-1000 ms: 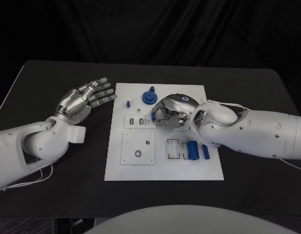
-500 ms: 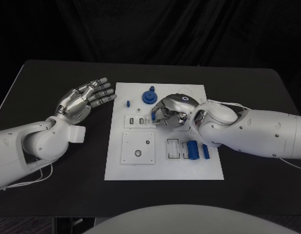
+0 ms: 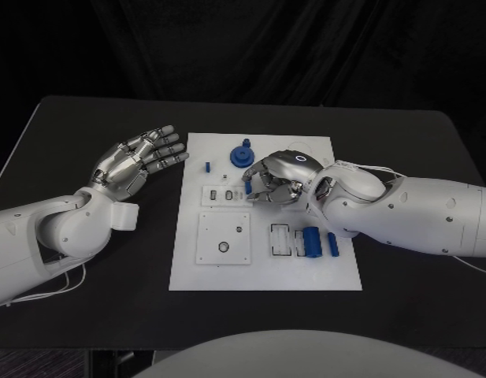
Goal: Assemble the parts on the task board
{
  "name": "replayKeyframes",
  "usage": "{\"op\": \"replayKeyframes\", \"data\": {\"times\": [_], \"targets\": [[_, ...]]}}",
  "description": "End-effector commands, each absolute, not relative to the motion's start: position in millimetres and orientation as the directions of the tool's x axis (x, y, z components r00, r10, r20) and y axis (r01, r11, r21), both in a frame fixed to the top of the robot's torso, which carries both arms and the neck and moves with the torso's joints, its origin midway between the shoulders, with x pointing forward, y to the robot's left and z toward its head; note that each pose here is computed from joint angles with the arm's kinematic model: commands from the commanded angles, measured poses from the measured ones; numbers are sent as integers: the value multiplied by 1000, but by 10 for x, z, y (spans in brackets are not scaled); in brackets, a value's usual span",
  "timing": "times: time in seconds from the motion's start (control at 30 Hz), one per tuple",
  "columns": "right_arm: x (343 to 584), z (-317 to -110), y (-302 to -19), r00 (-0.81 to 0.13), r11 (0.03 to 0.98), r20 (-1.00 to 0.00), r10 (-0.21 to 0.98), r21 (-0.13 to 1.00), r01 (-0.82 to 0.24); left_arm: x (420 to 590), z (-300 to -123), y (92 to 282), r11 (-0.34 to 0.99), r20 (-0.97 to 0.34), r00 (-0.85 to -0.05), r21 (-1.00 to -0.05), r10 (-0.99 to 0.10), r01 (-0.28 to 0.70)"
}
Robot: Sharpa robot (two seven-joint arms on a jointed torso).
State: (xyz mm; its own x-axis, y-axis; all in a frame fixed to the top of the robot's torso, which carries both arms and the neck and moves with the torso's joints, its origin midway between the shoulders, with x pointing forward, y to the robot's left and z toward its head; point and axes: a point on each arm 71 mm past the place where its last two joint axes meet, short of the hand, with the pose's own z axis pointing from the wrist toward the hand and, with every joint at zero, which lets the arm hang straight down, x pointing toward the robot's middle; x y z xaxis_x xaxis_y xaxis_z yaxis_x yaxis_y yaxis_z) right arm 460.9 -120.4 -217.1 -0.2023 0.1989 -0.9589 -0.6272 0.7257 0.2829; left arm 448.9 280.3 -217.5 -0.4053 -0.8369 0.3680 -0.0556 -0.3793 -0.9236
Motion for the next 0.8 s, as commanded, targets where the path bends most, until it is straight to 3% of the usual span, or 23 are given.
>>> {"op": "replayKeyframes", "data": {"times": [0.03,0.57,0.8], "targets": [[4590,-2150,-1197,-174,707,-959,223,282,-648,4485,-2171,2792,-393,378,-414,-918,-828,-53],[4560,-2067,-1211,-118,684,-952,283,286,-671,4481,-2174,2804,-392,377,-411,-919,-830,-52],[4517,-1885,-1288,-61,665,-940,335,282,-692,4466,-2167,2833,-388,371,-399,-921,-838,-43]]}}
